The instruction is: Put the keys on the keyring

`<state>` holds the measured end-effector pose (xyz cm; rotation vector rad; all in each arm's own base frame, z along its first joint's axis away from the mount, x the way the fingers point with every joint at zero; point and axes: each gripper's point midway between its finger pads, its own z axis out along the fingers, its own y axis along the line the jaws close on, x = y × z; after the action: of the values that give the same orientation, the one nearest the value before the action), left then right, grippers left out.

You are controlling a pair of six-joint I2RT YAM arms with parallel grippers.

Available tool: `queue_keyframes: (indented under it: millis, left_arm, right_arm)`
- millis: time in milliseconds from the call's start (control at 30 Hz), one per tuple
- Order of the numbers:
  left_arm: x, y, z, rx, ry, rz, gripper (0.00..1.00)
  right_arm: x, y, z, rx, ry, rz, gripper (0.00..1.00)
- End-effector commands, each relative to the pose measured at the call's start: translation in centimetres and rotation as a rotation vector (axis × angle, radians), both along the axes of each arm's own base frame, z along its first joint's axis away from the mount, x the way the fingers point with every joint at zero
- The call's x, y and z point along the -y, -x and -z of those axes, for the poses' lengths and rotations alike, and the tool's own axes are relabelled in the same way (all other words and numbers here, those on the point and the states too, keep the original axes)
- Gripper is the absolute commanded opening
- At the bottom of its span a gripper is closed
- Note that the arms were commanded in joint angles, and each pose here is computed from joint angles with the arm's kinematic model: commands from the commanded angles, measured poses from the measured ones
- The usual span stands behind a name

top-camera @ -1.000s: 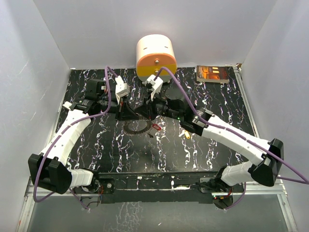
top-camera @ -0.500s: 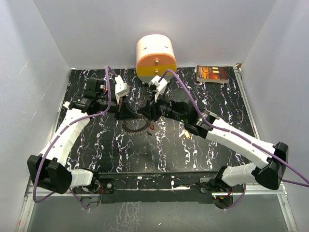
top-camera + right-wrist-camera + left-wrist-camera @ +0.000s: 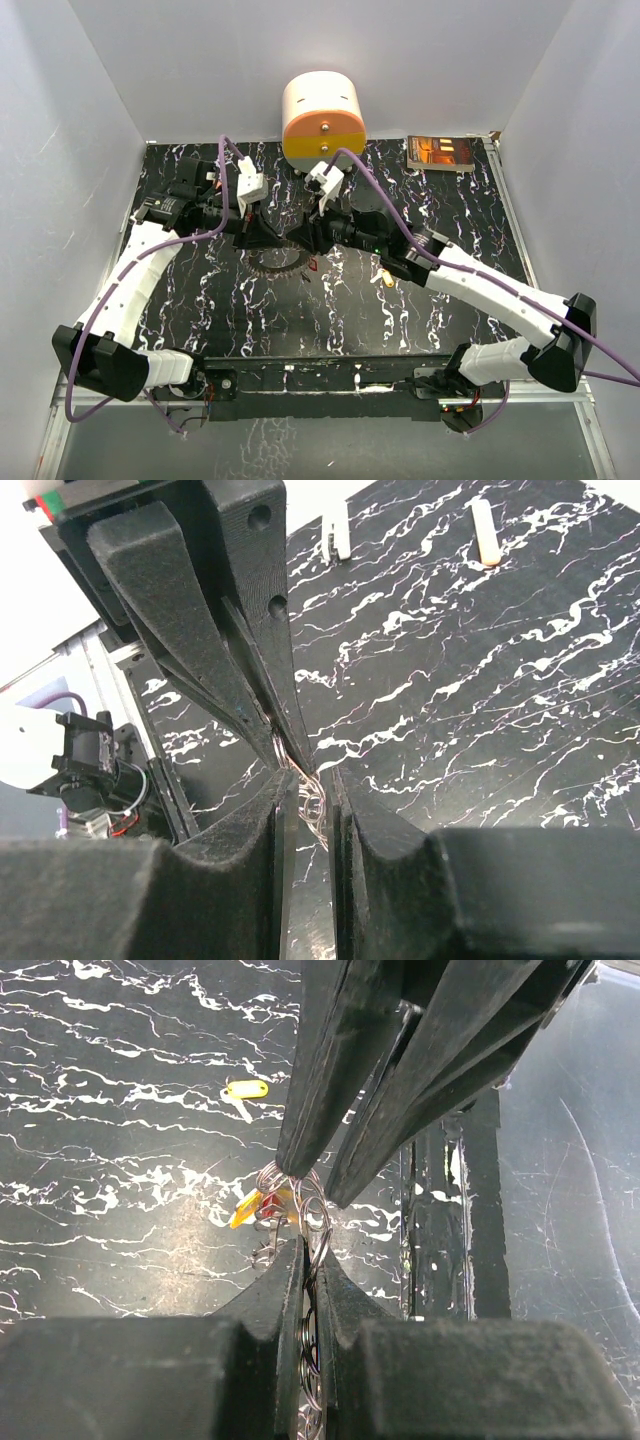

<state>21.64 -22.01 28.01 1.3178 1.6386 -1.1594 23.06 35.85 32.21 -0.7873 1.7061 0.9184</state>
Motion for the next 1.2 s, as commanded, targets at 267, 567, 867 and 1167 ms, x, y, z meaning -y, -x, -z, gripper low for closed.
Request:
queue_keyframes:
  millis: [267, 567, 867, 1167]
  left_arm:
    - [0.5, 0.0, -0.7, 0.050, 0.005, 0.007, 0.00]
    - [0.7, 0.3, -0.8, 0.049, 0.008, 0.015, 0.00]
    - [0.8, 1.0, -0.9, 0.046, 0.010, 0.036, 0.00]
    - [0.8, 1.1, -0.9, 0.049, 0.009, 0.039, 0.00]
  right_arm:
    - [-1.9, 0.5, -2.3, 0.032, -0.062, -0.084, 0.27]
    - [-2.0, 0.2, -2.3, 0.035, -0.065, -0.078, 0.18]
    - [-2.0, -0.3, -2.9, 0.058, -0.073, -0.056, 0.24]
    - [-2.0, -0.2, -3.2, 0.071, -0.080, -0.063, 0.08]
